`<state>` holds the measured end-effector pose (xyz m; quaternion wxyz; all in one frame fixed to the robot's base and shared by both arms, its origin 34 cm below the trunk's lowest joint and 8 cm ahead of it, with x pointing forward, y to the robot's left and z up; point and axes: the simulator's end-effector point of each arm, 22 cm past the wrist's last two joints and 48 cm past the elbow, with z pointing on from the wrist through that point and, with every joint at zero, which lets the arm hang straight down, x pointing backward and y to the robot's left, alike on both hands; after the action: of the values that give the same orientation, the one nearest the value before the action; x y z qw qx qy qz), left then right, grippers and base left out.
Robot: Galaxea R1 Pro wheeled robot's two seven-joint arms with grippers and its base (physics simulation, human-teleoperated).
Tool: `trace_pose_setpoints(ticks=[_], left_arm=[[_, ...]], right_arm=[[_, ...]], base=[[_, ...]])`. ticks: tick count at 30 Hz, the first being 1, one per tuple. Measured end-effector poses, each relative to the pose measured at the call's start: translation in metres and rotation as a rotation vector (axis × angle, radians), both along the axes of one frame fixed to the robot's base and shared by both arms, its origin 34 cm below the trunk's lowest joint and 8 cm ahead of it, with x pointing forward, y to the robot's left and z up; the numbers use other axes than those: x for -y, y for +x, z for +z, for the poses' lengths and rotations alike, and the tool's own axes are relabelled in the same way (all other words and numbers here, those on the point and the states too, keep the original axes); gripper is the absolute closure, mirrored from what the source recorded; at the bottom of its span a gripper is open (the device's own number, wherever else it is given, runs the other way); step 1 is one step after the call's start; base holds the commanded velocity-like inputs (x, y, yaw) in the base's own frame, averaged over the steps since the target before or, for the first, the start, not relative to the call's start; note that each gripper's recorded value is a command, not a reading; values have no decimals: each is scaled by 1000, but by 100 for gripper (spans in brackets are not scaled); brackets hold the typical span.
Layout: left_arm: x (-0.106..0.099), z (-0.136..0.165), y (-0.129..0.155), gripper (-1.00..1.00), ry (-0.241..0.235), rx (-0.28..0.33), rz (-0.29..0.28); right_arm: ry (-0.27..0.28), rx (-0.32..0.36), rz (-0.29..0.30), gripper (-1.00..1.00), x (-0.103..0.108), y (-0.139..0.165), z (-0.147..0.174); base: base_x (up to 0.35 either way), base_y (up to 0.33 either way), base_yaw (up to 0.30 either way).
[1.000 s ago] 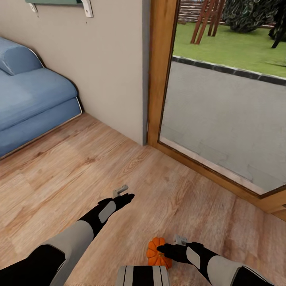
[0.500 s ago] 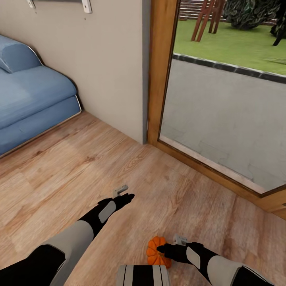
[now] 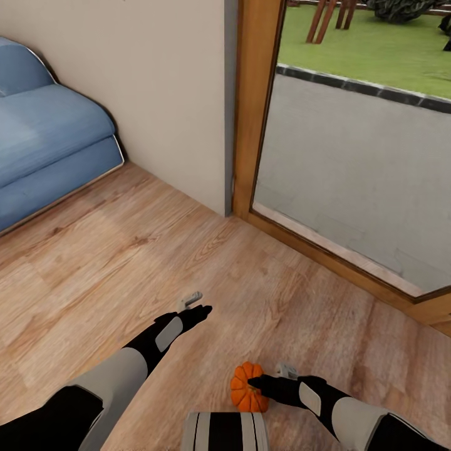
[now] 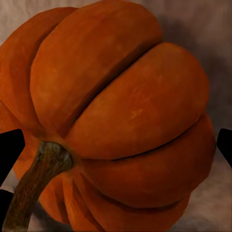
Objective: Place each of the two pumpkins and all three candles from the living room inside a cabinet in the living room (use any cabinet), then make sure every cabinet is closed, and position the cauldron so it is next to a table in the living room.
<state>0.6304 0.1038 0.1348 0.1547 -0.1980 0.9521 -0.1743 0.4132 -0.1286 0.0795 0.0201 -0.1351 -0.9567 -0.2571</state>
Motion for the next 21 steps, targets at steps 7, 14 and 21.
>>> trace_pose_setpoints(ticks=[7, 14, 21], left_arm=[[1, 0, 0, -100, -1, 0, 0], [0, 0, 0, -100, 0, -1, 0], [1, 0, 0, -100, -1, 0, 0]], right_arm=[[20, -16, 3, 100, -15, -13, 1], [27, -22, 10, 100, -22, -18, 2], [28, -22, 10, 100, -22, -18, 2]], base=[[0, 0, 0], [0, 0, 0], [0, 0, 0]])
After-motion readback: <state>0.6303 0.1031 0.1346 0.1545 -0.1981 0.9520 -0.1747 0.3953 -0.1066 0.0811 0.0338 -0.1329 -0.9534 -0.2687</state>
